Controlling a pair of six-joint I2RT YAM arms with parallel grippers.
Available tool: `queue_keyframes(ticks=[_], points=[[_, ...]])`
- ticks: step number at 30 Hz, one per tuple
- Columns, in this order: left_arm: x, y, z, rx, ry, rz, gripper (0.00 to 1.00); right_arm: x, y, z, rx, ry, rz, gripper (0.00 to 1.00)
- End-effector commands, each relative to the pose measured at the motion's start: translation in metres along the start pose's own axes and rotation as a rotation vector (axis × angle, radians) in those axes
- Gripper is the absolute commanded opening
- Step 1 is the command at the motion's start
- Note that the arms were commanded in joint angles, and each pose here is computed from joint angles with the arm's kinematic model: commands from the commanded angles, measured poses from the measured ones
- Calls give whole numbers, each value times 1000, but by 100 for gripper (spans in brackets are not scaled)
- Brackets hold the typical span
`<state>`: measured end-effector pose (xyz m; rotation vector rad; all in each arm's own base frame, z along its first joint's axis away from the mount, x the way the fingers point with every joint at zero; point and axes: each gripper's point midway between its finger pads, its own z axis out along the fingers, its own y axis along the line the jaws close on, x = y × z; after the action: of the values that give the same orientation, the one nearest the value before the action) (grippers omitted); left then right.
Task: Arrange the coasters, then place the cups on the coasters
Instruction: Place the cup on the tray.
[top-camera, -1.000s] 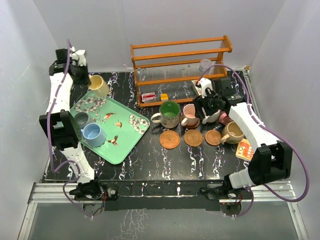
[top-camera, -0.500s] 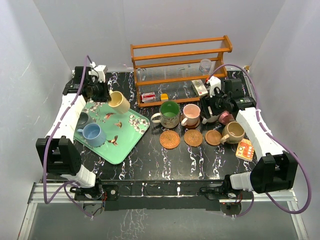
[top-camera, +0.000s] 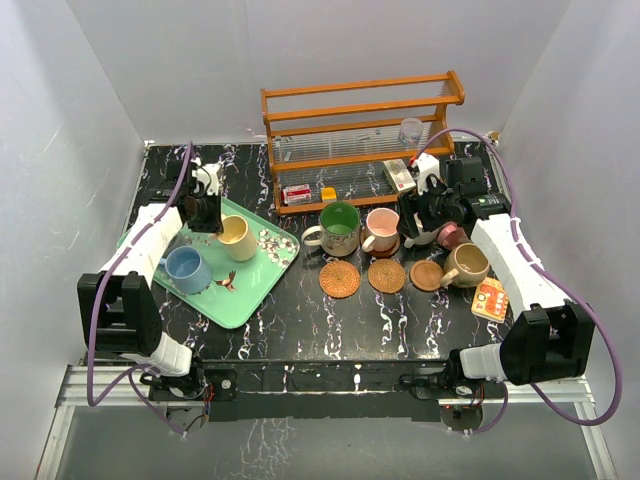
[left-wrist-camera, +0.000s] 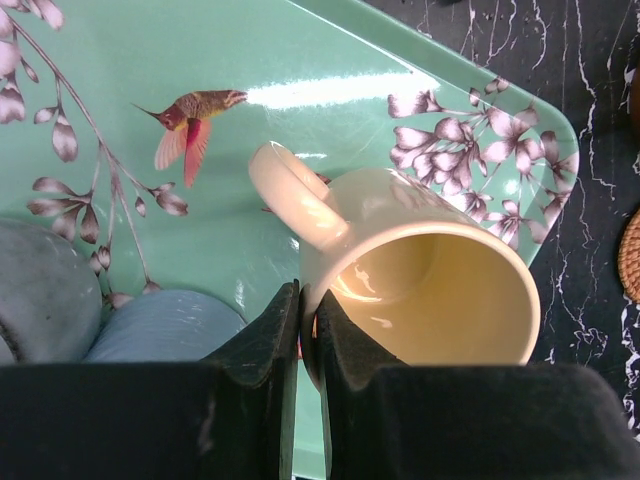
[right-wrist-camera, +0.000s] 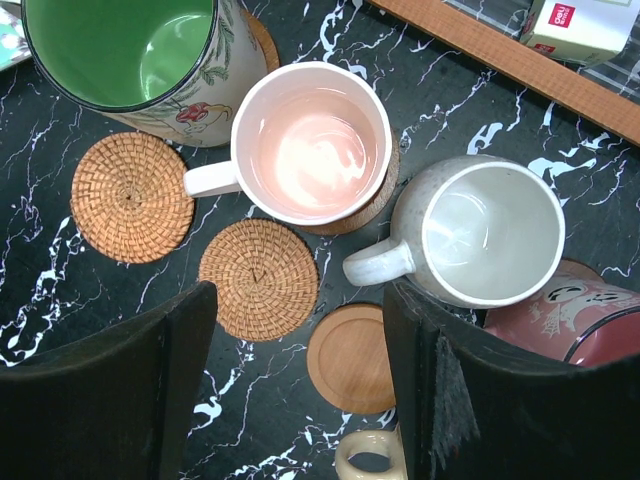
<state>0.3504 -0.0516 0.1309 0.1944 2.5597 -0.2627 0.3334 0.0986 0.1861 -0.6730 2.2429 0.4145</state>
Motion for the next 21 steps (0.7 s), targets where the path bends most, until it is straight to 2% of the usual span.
queue_keyframes(ticks=[1,15,21], points=[[-18,-6,-5,2,-88,5,0,-19,-2,-3,-1,-65,-14,66],[3,-11,17,-6,-12,58,5,-13,-3,3,-3,-51,-7,67],[11,-17,20,12,9,71,18,-11,-4,4,-2,-51,-8,68]])
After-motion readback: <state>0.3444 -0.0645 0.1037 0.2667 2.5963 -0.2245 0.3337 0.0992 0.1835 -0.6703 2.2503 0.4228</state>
